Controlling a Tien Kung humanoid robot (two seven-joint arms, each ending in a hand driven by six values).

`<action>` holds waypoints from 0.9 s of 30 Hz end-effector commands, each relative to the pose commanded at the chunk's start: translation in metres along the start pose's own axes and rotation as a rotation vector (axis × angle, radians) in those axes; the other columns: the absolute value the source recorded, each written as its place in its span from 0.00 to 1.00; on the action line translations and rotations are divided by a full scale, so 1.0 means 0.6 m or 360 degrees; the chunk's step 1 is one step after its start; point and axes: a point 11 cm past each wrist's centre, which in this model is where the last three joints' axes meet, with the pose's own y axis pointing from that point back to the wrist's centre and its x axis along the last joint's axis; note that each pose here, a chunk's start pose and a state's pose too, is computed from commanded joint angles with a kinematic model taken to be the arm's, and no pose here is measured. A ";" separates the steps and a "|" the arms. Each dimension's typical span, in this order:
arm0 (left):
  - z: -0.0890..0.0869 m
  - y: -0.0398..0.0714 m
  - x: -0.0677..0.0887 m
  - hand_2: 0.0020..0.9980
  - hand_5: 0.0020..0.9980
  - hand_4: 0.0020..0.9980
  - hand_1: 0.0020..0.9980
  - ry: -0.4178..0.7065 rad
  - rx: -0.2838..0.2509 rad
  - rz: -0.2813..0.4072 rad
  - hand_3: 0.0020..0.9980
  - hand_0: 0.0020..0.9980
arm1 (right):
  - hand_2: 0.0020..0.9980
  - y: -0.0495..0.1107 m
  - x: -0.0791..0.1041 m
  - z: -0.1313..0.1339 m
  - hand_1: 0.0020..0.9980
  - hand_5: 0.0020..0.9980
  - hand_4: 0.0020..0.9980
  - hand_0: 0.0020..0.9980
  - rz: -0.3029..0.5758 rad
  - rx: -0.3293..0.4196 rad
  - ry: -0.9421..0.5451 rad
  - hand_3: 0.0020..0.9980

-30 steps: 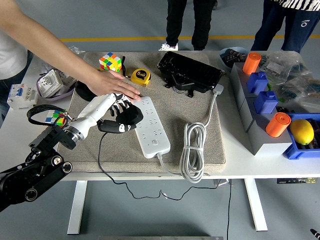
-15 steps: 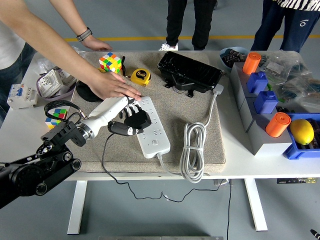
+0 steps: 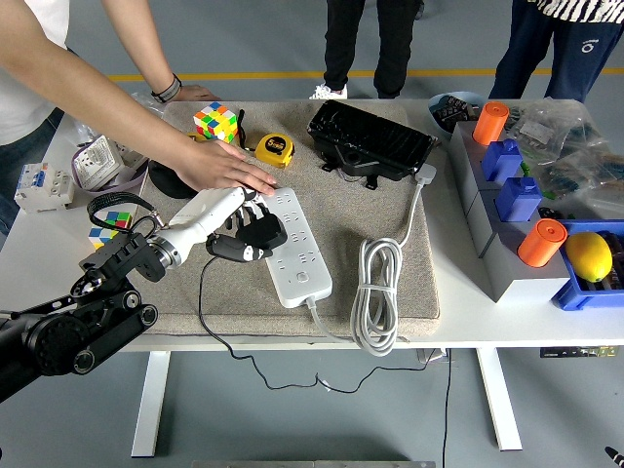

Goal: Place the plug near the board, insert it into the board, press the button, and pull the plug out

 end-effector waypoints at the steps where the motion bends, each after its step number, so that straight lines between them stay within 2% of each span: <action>1: -0.001 0.000 0.000 0.39 0.00 0.83 0.35 0.0001 0.0000 -0.0001 0.54 0.28 | 0.60 0.000 0.000 0.000 0.62 0.39 0.95 0.60 0.0000 0.0000 -0.0001 0.55; 17: -0.011 0.004 -0.005 0.40 0.00 0.83 0.35 -0.0025 0.0031 -0.0024 0.54 0.28 | 0.60 0.000 0.000 0.000 0.62 0.39 0.95 0.60 0.0000 0.0000 -0.0002 0.55; 27: -0.008 0.003 -0.003 0.40 0.00 0.83 0.35 -0.0065 0.0008 -0.0023 0.54 0.28 | 0.60 0.000 -0.001 -0.001 0.62 0.38 0.95 0.60 -0.0001 0.0003 -0.0002 0.55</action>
